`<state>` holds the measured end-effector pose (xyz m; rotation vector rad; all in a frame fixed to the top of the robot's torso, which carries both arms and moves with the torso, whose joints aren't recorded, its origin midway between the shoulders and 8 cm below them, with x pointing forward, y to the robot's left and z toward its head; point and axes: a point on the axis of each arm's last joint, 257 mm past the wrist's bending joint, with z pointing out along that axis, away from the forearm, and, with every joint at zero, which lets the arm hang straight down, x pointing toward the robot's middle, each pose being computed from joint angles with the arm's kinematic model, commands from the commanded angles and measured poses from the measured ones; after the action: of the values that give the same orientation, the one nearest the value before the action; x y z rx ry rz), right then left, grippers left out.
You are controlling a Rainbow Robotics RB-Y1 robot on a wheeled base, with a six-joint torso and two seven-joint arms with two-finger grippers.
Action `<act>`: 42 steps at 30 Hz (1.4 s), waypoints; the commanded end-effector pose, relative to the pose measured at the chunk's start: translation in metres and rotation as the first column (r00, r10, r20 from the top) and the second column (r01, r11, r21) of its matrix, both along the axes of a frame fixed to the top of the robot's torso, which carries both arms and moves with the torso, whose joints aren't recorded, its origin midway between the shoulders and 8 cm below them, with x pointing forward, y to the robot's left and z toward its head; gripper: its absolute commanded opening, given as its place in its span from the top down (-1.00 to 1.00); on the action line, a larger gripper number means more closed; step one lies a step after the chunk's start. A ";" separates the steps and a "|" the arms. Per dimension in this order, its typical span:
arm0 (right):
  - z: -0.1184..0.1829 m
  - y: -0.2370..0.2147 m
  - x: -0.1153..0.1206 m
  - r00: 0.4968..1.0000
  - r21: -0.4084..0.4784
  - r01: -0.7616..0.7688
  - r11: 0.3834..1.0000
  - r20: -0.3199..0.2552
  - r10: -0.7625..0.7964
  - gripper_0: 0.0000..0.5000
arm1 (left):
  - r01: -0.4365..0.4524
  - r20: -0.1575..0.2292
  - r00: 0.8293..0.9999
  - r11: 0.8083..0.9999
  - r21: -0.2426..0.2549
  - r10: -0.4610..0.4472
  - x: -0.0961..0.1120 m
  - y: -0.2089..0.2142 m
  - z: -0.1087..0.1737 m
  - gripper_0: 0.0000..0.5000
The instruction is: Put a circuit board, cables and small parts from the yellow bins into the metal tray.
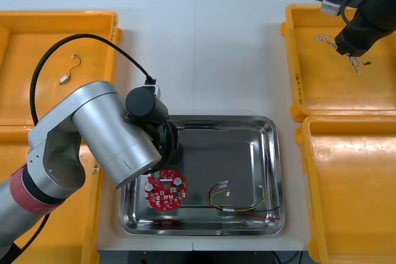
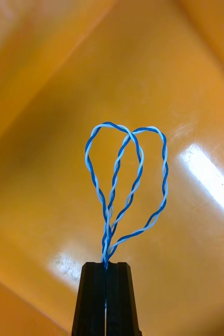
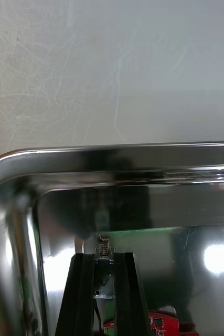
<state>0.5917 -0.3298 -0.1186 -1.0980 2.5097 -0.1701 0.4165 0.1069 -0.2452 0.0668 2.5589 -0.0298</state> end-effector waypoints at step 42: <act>0.063 0.053 -0.083 0.983 0.039 -0.079 0.996 0.172 0.071 1.00 | 0.007 0.001 1.000 0.996 -0.093 -0.006 0.024 0.008 0.073 -1.00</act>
<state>0.5137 -0.2720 -0.0722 -1.1275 2.3304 -0.1538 0.4208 0.0997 -0.2103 0.1538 2.6104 -0.1419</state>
